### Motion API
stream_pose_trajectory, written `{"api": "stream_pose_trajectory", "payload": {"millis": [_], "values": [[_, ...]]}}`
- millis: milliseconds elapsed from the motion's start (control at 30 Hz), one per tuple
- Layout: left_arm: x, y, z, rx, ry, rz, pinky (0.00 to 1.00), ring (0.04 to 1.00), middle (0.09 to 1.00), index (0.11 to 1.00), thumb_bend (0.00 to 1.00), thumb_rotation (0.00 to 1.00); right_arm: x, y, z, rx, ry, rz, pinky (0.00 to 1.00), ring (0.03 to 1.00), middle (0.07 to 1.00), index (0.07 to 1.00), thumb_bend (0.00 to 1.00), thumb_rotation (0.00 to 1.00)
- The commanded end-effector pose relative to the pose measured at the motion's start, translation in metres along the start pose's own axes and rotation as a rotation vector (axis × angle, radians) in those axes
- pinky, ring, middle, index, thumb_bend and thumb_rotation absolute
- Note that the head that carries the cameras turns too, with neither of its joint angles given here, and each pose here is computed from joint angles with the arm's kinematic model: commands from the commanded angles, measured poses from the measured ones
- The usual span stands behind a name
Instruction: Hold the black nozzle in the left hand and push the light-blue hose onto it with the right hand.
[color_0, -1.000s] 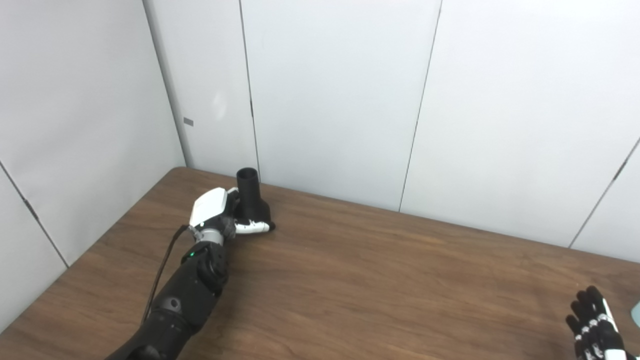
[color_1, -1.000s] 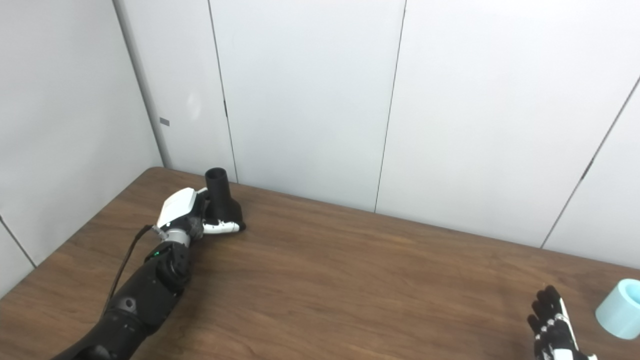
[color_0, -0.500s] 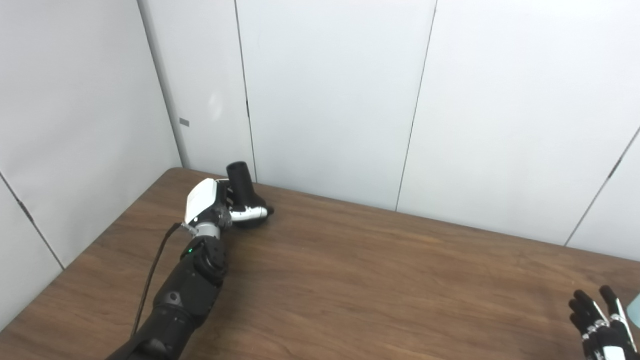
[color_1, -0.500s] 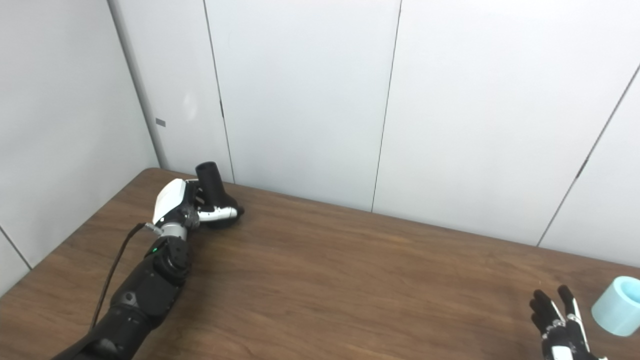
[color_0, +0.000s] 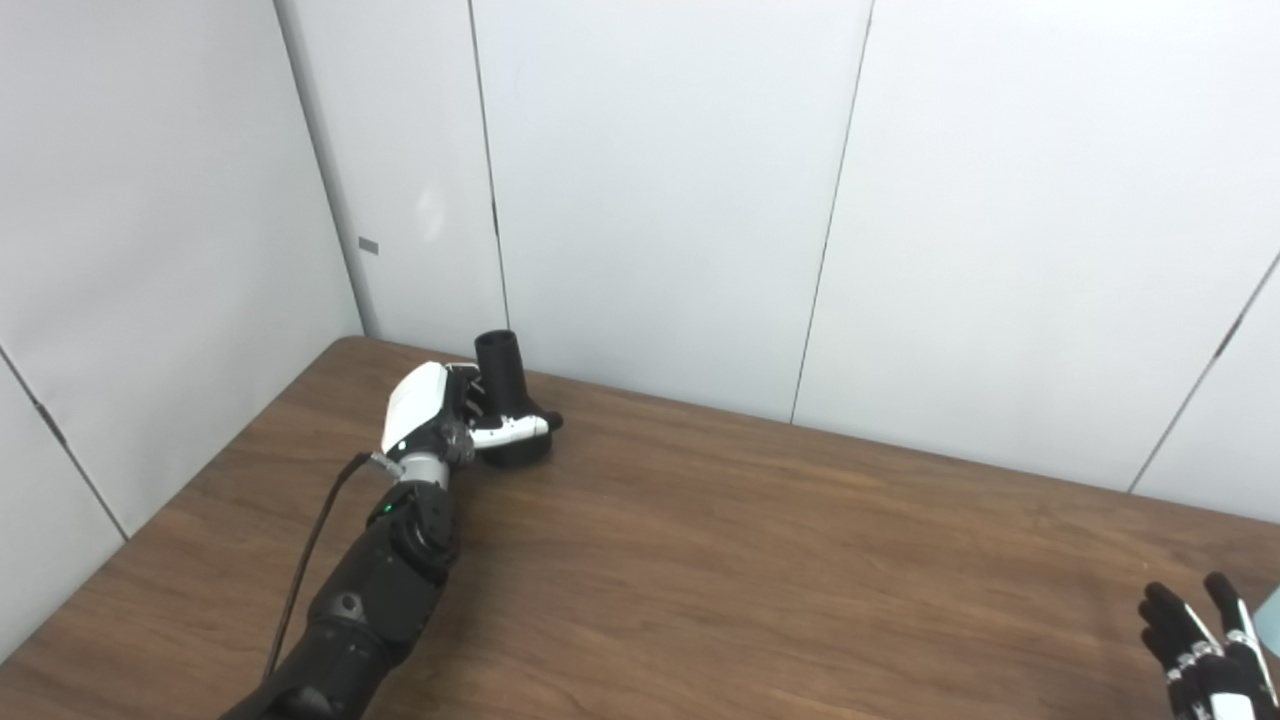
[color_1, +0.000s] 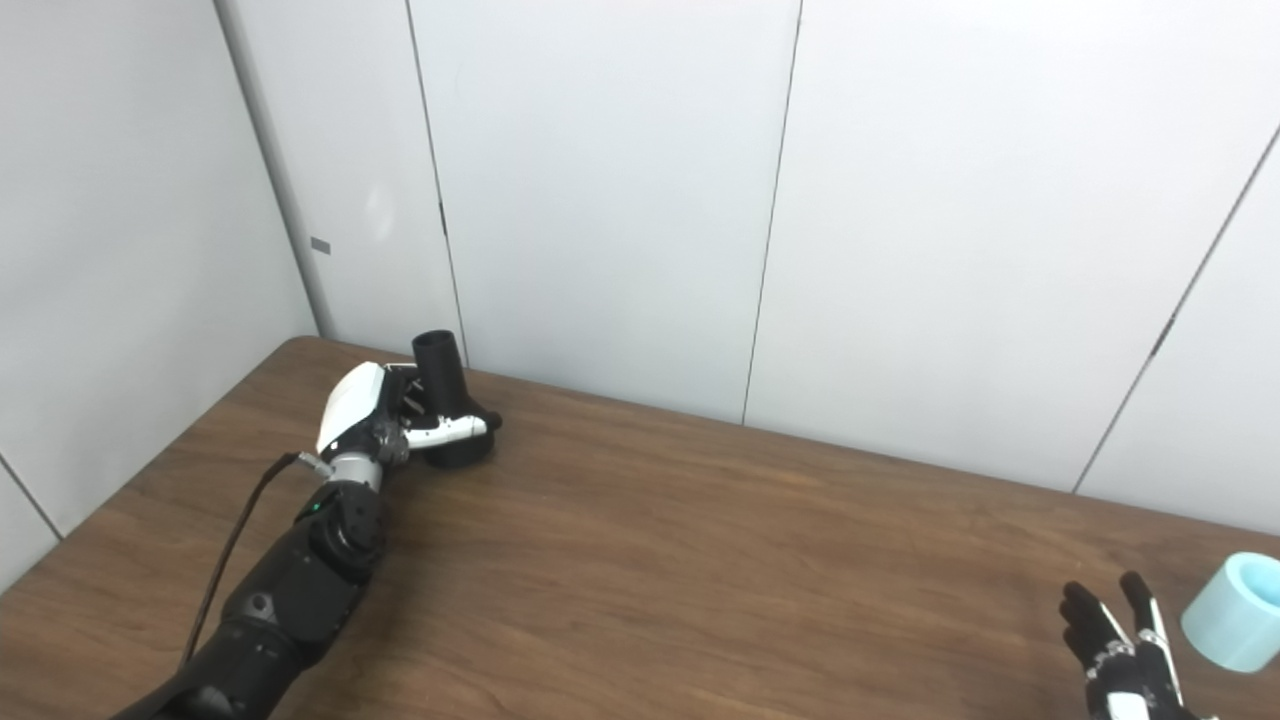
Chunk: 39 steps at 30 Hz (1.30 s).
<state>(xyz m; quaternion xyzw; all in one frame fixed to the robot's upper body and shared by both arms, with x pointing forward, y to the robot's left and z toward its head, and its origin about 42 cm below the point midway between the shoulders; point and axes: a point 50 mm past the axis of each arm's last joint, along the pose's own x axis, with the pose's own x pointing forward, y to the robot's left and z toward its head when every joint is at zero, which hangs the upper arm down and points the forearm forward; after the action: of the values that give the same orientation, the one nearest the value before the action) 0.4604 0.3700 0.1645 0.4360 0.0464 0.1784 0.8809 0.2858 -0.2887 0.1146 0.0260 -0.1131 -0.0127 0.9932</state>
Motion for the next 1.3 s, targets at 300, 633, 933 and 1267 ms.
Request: {"api": "stream_pose_trajectory", "payload": {"millis": [300, 633, 933, 1267], "values": [[-0.022, -0.003, 0.011, 0.027, -0.111, -0.033, 0.36, 0.441, 0.480, 0.483, 0.48, 0.00, -0.041, 0.012, -0.037, 0.013, 0.146, -0.037, 0.90, 0.890, 0.859, 0.974, 0.53, 0.83], [-0.084, -0.016, 0.044, 0.048, -0.327, -0.056, 0.34, 0.425, 0.516, 0.496, 0.48, 0.00, -0.041, 0.017, -0.035, 0.008, 0.155, -0.027, 0.91, 0.879, 0.855, 0.975, 0.53, 0.83], [-0.132, -0.037, 0.071, -0.068, -0.408, -0.055, 0.33, 0.419, 0.506, 0.500, 0.47, 0.00, -0.039, 0.026, -0.034, 0.005, 0.154, -0.018, 0.89, 0.869, 0.842, 0.966, 0.50, 0.83], [-0.176, -0.061, 0.077, -0.129, -0.461, -0.117, 0.33, 0.414, 0.529, 0.499, 0.47, 0.00, -0.033, 0.047, -0.037, -0.008, 0.151, -0.023, 0.85, 0.825, 0.817, 0.940, 0.51, 0.83]]}}
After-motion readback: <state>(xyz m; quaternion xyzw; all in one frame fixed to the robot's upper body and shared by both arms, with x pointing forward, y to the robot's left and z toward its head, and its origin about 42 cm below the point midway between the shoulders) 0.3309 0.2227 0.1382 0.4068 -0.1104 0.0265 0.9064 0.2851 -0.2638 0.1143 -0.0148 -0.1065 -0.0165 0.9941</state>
